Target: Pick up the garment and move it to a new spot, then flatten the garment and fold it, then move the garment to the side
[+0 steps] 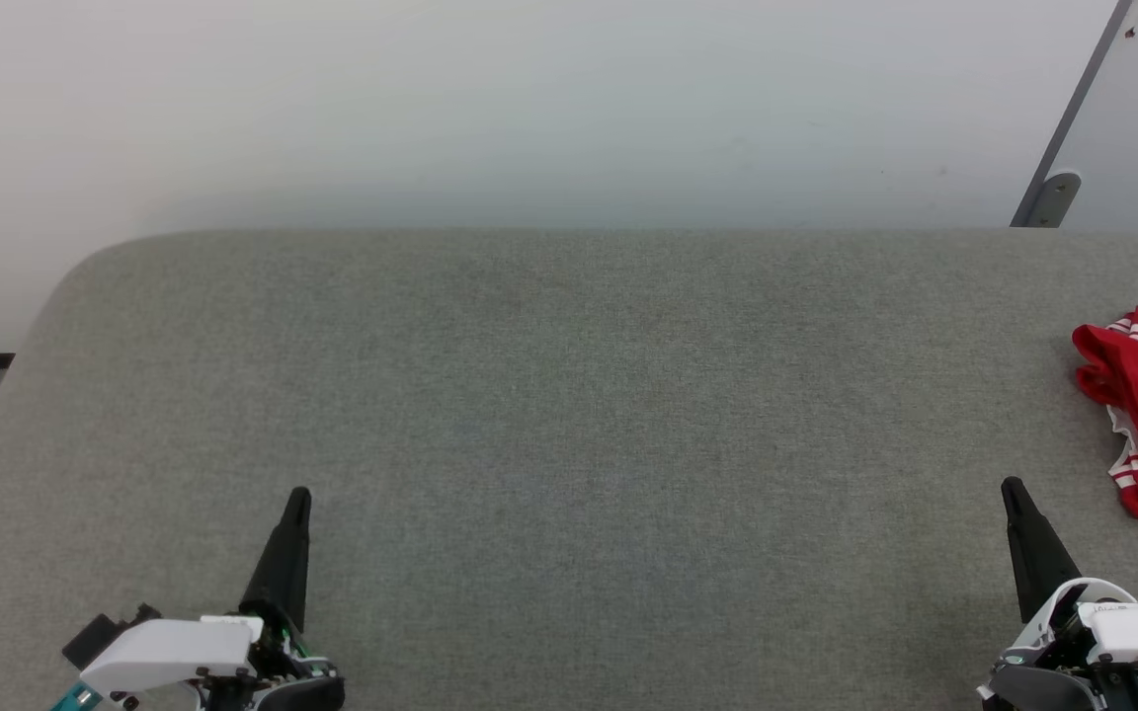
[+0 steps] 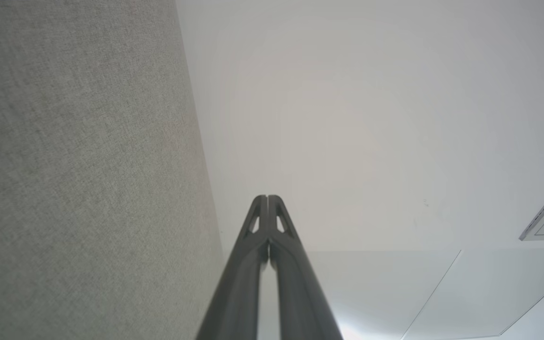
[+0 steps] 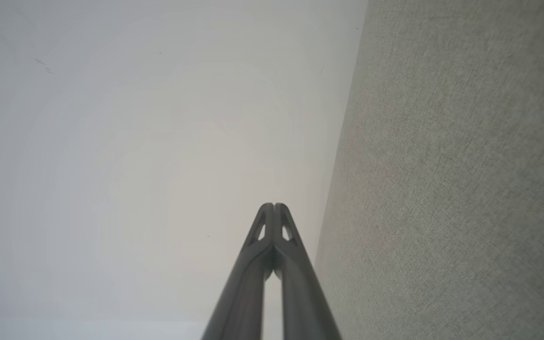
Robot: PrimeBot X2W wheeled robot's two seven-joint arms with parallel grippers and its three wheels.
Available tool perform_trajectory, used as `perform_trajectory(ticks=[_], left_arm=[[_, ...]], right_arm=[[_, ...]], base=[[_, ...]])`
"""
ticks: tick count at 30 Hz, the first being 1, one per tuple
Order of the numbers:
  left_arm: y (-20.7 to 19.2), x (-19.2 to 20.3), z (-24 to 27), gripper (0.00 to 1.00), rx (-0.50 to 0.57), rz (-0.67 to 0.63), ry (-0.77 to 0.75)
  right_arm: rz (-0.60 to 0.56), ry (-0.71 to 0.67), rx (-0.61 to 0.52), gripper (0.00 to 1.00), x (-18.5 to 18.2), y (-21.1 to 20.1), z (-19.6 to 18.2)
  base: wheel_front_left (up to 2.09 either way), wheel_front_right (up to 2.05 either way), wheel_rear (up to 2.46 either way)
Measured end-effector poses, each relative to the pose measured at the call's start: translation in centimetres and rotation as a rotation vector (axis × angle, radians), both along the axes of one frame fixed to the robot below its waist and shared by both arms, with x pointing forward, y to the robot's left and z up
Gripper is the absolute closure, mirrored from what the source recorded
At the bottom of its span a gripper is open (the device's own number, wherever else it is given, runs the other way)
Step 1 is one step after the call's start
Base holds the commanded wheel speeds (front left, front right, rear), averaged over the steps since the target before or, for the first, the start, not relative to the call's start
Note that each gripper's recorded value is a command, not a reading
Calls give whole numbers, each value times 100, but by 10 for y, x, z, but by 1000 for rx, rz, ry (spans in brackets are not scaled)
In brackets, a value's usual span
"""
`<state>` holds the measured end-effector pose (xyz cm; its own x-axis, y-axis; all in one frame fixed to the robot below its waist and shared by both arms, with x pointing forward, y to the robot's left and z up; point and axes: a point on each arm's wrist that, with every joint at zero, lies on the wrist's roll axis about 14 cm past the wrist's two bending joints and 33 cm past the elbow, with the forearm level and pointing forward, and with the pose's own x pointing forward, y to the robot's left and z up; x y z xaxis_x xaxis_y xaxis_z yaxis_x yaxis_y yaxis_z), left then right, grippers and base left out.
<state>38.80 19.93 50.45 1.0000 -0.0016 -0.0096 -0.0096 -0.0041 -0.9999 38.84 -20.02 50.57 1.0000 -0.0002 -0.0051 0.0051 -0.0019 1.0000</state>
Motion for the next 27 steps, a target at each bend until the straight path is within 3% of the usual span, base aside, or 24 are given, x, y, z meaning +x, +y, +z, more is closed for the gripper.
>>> perform_trajectory(ticks=[27], left_arm=[[0,0,0,100,0,0,0]], right_arm=[[0,0,0,100,0,0,0]], base=[[0,0,0]])
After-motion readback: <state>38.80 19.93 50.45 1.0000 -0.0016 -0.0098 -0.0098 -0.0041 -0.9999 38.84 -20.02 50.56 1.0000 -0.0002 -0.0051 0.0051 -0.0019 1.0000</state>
